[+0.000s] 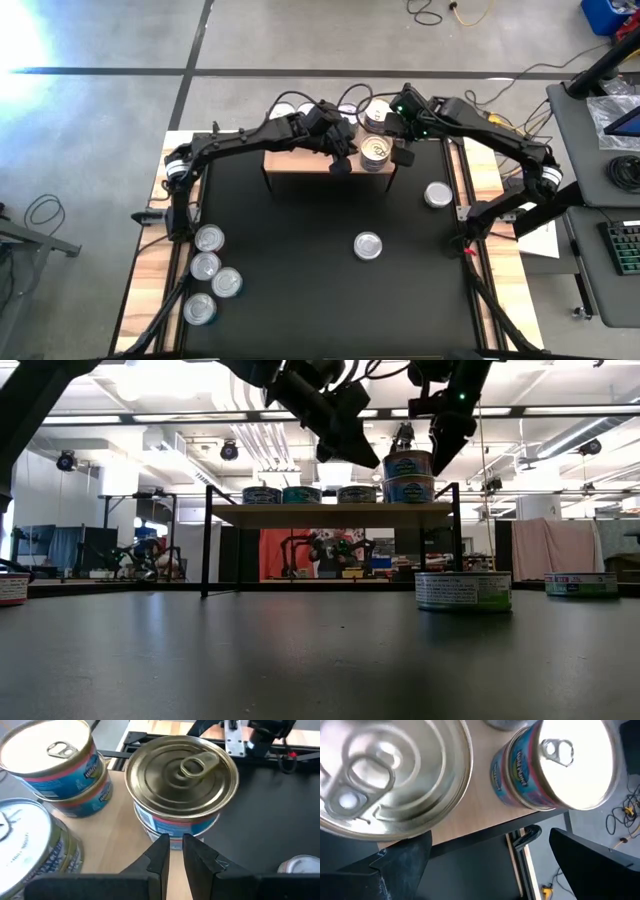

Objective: Stack canned seafood by type on shelf
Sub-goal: Stack the blue-pink tuna can on top of the blue tuna can

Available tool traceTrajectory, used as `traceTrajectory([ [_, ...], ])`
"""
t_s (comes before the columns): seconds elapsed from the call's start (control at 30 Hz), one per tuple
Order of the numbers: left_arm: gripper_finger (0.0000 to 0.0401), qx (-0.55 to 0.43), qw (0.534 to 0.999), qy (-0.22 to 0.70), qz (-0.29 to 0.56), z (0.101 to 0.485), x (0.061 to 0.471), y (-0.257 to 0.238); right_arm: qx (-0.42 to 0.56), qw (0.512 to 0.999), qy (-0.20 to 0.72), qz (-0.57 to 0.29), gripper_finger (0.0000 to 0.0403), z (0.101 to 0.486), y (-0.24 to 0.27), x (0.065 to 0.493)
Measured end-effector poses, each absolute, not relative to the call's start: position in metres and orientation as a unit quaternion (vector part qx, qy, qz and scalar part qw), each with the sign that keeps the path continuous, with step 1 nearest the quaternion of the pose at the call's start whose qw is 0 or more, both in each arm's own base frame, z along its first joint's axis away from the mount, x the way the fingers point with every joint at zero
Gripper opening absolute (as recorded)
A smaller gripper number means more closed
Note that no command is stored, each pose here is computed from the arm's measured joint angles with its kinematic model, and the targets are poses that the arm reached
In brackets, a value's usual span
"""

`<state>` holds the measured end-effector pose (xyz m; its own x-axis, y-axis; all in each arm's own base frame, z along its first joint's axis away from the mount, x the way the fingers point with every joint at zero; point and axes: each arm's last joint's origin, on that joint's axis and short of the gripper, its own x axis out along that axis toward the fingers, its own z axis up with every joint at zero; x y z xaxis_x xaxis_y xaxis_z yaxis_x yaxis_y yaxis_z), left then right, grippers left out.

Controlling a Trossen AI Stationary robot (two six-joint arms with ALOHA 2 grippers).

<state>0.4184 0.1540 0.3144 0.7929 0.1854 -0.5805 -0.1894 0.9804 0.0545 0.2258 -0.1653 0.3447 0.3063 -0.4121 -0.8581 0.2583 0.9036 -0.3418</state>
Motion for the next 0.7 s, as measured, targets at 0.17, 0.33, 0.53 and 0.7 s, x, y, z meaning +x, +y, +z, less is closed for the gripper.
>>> traceTrajectory([
  [0.17,0.0039,0.024,0.938,0.304,0.167,0.312,0.42,0.162,-0.041,0.824,0.529,-0.197,0.0396,0.35,-0.164,0.227],
  [0.33,0.0039,0.013,0.937,0.309,0.164,0.305,0.424,0.164,-0.019,0.831,0.529,-0.17,0.0396,0.348,-0.162,0.228],
  [0.53,0.0039,0.012,0.94,0.307,0.15,0.304,0.428,0.156,-0.011,0.825,0.541,-0.161,0.0396,0.344,-0.162,0.229],
  [0.7,0.0039,0.014,0.94,0.308,0.143,0.304,0.43,0.149,-0.003,0.822,0.542,-0.175,0.0396,0.343,-0.162,0.228],
])
